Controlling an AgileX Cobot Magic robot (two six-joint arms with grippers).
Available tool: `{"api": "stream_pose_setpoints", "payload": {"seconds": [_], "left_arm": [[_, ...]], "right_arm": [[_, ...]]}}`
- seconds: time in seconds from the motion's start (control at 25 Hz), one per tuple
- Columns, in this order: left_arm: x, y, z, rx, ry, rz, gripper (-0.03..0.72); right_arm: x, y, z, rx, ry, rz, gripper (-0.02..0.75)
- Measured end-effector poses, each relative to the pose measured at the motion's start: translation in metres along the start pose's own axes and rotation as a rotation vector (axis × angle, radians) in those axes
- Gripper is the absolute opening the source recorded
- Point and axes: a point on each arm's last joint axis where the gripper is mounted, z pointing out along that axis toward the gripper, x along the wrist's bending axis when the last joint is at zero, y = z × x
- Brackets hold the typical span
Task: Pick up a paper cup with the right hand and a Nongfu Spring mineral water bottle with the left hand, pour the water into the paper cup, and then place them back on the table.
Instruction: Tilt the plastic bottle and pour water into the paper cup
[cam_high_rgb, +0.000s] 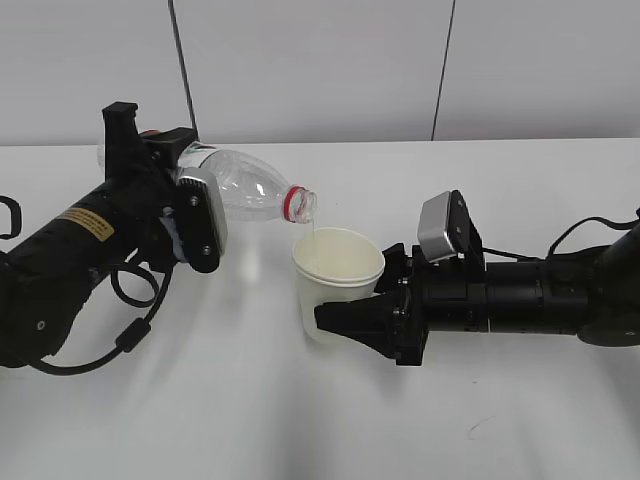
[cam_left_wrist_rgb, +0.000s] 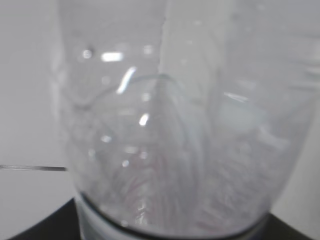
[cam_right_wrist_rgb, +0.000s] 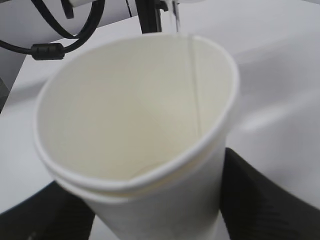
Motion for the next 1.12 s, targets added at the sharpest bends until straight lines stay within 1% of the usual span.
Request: {"api": "stream_pose_setpoints", "payload": {"seconds": [1.12], "left_arm": [[-0.0001, 0.0017, -0.0001, -0.004, 0.0, 0.015, 0.331]], "right_arm": [[0.0, 0.0, 0.0, 0.0, 0.0, -0.001, 0.511]]}}
